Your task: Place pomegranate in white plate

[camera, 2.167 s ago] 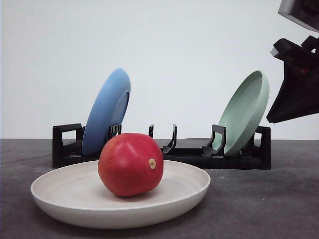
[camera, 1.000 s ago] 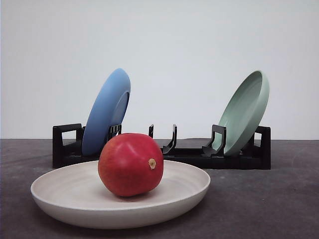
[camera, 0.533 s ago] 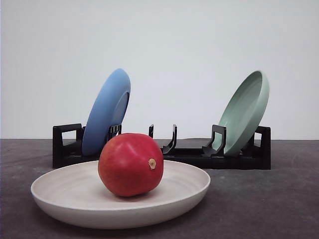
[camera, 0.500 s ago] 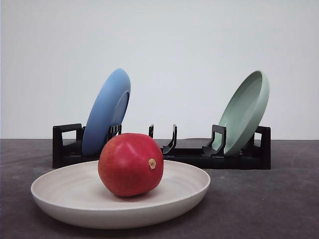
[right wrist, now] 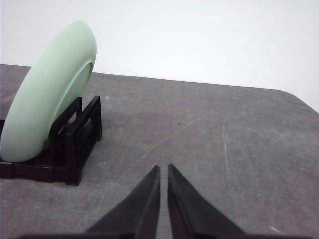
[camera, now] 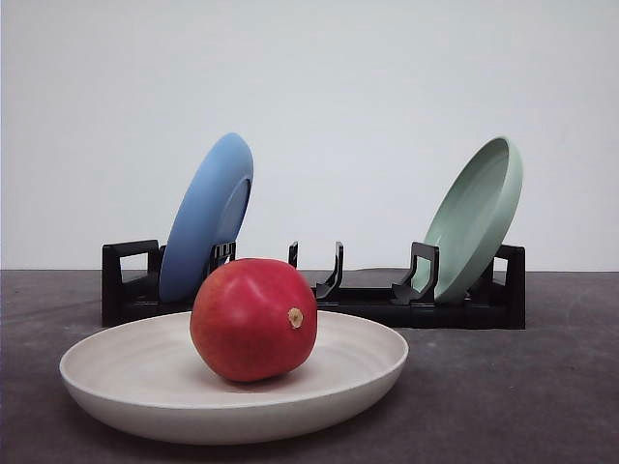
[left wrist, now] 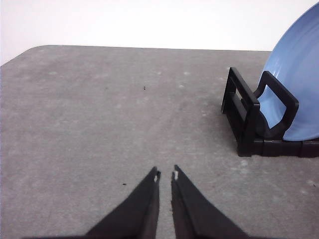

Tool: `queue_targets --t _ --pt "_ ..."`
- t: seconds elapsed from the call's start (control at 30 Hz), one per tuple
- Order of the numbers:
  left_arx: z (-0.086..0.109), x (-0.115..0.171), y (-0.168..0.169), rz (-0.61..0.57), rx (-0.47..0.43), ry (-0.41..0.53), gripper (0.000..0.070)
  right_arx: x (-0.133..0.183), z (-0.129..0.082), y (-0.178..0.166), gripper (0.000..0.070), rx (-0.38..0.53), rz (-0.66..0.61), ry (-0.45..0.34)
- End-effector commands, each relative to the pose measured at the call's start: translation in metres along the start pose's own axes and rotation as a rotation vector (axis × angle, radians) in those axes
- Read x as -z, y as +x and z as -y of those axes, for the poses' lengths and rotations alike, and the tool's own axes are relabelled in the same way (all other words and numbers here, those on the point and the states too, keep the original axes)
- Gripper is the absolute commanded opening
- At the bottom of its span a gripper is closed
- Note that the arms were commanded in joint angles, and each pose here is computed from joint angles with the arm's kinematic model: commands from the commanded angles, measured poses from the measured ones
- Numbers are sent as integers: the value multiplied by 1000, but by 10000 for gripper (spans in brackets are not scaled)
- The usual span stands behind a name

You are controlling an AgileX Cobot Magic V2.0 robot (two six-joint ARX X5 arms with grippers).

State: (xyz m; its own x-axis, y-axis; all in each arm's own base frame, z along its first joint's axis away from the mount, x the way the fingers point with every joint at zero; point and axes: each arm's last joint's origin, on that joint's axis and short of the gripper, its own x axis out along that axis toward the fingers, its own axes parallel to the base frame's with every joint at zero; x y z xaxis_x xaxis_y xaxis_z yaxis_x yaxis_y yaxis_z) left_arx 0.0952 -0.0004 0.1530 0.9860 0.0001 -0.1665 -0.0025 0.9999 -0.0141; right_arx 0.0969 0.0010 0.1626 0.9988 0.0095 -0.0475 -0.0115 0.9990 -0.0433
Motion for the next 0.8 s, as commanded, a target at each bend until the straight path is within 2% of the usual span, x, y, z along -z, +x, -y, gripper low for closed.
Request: queue_targets --t 0.0,0.77 --pt "0 4 1 -12 -6 10 26 0 0 0 22 2 10 16" --pt "0 4 1 -12 -6 10 26 0 0 0 22 2 10 16"
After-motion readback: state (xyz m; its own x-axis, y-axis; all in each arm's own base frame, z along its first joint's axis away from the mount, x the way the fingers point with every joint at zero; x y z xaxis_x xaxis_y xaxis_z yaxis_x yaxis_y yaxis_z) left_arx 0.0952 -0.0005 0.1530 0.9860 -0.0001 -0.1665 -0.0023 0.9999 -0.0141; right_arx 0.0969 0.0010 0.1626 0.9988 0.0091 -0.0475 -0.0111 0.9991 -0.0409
